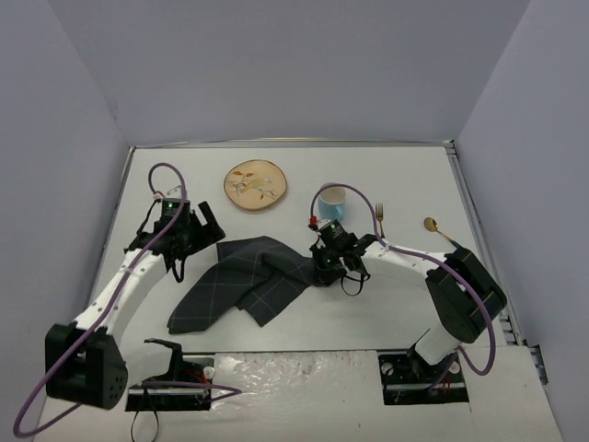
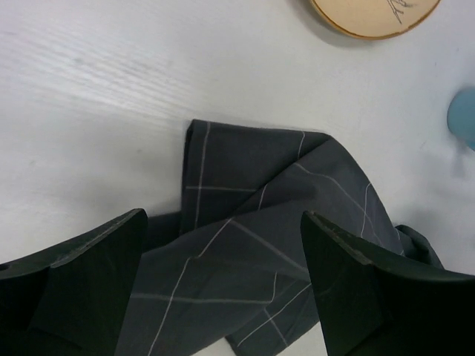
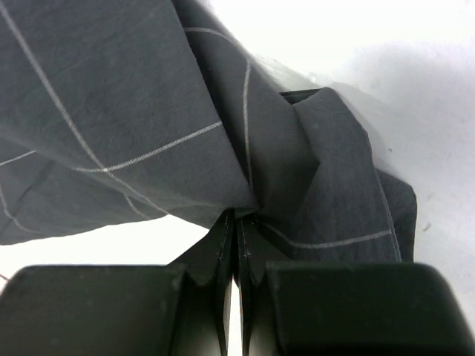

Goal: Set the dinner table for one person

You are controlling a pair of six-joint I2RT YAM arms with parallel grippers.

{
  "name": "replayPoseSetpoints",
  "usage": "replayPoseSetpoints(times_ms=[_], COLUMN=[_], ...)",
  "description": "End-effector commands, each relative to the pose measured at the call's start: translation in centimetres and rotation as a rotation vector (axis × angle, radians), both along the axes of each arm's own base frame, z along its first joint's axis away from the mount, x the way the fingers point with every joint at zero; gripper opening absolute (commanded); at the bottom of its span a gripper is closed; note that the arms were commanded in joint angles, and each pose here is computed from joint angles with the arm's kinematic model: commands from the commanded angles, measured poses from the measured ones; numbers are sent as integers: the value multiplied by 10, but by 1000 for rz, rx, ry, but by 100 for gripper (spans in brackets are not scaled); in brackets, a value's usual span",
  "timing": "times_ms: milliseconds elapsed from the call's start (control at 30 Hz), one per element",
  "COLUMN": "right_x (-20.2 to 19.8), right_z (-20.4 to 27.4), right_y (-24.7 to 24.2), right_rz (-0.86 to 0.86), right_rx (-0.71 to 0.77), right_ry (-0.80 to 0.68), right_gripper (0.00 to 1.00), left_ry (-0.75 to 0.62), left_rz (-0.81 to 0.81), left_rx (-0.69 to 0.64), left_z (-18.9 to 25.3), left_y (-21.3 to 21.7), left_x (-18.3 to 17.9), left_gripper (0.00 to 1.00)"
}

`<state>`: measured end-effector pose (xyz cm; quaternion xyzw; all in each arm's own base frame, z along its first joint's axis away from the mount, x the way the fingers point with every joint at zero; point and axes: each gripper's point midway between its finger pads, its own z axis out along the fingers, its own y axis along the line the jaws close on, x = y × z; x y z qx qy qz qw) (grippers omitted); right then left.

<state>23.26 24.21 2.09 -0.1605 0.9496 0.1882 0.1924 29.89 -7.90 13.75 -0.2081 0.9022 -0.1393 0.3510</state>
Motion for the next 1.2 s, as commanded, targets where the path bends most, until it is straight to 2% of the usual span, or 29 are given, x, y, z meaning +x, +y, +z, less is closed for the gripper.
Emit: replayPoseSetpoints(times_ms=[0,100,167,400,600,733,900,967,1033,1100,1167], right_x=[6,11,14,22,25,28,34,37,39,41,43], right_z=[11,21,28,38,44,48,52,51,53,55,56], right_y=[-4,-2,0,2,-1,-3,-6,-6,-5,-4,-4], right_rz=[-48,-40,-36,-36,-51,-70,-97,-104,-108,-113,-117], right_rx=[-7,7,17,17,15,15,9,4,5,5,7], right_ry=[-49,-80,-97,-139,-169,-183,-201,-203,-207,-212,-217], right_gripper=[0,0,0,0,0,0,0,0,0,0,0], left_ry=[-102,-79,-48,113,164,215,253,265,282,277,253], left_rz=[-243,-363,-382,-147,-185,-224,-217,-204,-206,-216,-227], left_rx=[-165,-198,-178,-48,-44,-47,-24,-30,-32,-27,-26], left_z=[23,23,17,-23,-34,-46,-65,-74,-75,-72,-64], left_y=[-58,-76,-76,-36,-45,-59,-60,-58,-58,-58,-59], left_x=[44,39,34,23,1,-32,-72,-80,-85,-86,-85], left_gripper=[81,82,83,85,85,84,71,59,54,52,58])
